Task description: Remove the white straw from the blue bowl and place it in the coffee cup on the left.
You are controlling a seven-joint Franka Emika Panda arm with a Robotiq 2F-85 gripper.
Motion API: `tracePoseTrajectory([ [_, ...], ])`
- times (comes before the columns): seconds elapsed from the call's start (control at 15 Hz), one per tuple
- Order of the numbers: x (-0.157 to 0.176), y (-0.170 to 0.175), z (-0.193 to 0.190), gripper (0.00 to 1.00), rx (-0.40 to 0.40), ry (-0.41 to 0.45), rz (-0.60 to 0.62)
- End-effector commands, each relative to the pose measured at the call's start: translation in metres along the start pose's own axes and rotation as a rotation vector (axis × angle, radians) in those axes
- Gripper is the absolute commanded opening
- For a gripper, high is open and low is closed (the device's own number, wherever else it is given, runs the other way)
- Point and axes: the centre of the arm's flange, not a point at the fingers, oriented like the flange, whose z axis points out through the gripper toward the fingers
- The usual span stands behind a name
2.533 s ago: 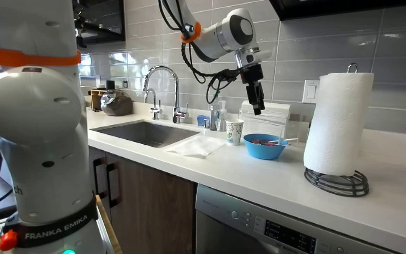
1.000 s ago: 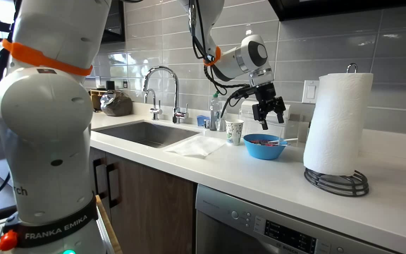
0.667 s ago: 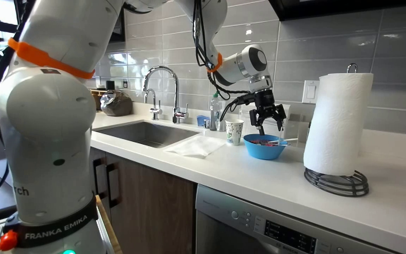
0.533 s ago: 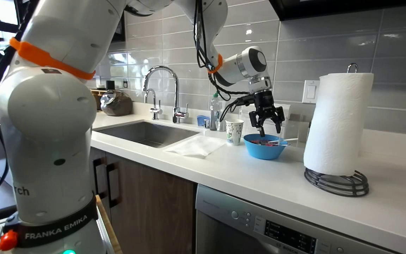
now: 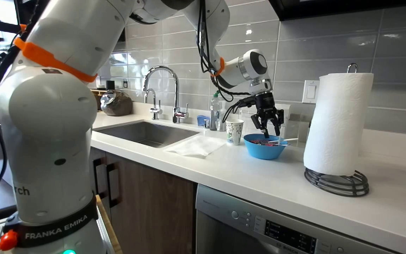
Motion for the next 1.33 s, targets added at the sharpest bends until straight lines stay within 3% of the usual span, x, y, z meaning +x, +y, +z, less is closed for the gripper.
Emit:
tracePoseTrajectory([
  [0.0,-0.011,-0.011,0.010,0.50,0.008,-0.002,0.044],
  [0.27,-0.014,-0.017,0.017,0.38,0.022,-0.008,0.058],
  [0.33,-0.015,-0.018,0.019,0.30,0.025,-0.007,0.063],
  [0.47,-0.015,-0.020,0.021,0.29,0.027,-0.007,0.067],
  [0.53,-0.014,-0.021,0.022,0.20,0.024,-0.004,0.067],
  [0.6,-0.014,-0.021,0.024,0.25,0.024,-0.002,0.070],
  [0.67,-0.013,-0.021,0.026,0.19,0.020,0.000,0.070],
  [0.93,-0.012,-0.021,0.032,0.15,0.012,0.010,0.069],
  [1.0,-0.011,-0.021,0.032,0.02,0.012,0.010,0.070],
  [1.27,-0.009,-0.018,0.028,0.02,0.014,0.005,0.067],
])
